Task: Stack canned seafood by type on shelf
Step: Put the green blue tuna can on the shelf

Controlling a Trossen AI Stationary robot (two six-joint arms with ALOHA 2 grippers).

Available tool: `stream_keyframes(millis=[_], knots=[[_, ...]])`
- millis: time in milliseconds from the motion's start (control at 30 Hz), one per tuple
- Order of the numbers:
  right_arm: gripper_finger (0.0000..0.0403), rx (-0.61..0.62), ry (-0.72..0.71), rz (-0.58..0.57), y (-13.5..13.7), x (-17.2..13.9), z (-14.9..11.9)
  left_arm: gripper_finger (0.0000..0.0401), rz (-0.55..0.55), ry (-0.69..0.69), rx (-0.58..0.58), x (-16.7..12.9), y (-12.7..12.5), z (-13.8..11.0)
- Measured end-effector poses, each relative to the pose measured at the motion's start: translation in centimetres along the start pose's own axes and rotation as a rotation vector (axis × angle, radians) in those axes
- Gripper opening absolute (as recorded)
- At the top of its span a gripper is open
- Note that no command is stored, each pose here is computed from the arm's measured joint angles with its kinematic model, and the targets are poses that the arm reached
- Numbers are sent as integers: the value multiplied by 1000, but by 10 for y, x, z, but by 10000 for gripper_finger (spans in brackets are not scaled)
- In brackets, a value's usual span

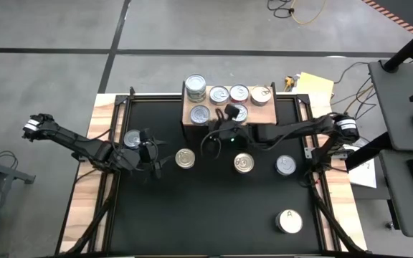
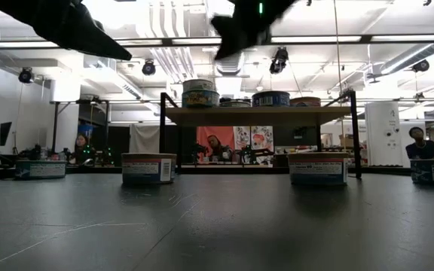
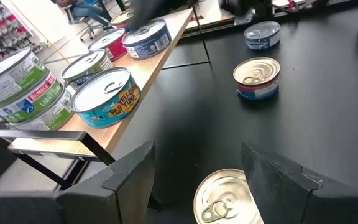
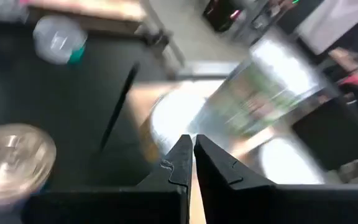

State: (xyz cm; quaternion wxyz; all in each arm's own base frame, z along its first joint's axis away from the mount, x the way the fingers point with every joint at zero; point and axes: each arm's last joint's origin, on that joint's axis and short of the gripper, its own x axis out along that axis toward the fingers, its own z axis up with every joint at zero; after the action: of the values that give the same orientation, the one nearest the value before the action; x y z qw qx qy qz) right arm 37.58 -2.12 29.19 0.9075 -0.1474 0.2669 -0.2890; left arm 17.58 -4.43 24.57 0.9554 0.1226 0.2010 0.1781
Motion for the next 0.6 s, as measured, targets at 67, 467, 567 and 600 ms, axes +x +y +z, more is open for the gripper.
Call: stream_keyframes(millis=[67,467,567,600], knots=[[12,-11,-22,-44,-15,-15,21,222,0,0,-13,0,0,0],[12,144,18,116,-33,-25,30,222,1,0,-48,0,0,0],[12,180,131,111,-22,-5,10,222,1,1,-78,0,0,0],[12,172,160,109,-17,2,4,222,1,1,-84,0,0,0]])
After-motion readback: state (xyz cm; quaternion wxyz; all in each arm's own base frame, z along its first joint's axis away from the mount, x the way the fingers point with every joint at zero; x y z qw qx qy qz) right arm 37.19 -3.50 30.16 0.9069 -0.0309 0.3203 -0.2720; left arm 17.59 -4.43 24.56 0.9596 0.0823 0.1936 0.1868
